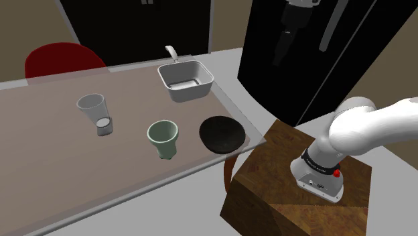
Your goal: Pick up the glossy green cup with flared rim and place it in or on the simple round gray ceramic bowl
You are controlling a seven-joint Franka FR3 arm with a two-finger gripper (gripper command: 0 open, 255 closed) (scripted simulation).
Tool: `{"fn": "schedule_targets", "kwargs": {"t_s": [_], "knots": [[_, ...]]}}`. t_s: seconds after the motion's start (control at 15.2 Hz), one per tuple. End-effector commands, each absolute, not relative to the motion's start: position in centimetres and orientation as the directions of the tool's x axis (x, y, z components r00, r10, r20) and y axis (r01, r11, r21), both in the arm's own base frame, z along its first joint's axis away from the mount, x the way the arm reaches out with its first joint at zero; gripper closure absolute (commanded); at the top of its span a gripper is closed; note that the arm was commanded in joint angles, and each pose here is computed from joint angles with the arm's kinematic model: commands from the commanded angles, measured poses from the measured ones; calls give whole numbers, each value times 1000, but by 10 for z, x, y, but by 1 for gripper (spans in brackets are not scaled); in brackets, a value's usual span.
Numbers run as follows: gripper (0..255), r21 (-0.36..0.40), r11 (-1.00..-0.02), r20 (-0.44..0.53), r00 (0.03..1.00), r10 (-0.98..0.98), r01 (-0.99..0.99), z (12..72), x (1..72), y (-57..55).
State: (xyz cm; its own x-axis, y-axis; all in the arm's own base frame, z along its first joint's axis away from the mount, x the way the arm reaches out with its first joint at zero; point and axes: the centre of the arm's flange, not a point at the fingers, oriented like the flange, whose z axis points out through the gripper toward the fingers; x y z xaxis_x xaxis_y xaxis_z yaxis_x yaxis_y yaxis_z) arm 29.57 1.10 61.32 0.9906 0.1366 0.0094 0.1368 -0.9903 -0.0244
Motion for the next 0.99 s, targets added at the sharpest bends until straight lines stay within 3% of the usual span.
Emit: {"fn": "schedule_targets", "kwargs": {"t_s": [0.0, 0.92], "knots": [[0, -24, -990, 9, 991, 137, 137, 613, 296, 11], [0, -75, -983, 34, 986, 166, 168, 519, 386, 132]]}}
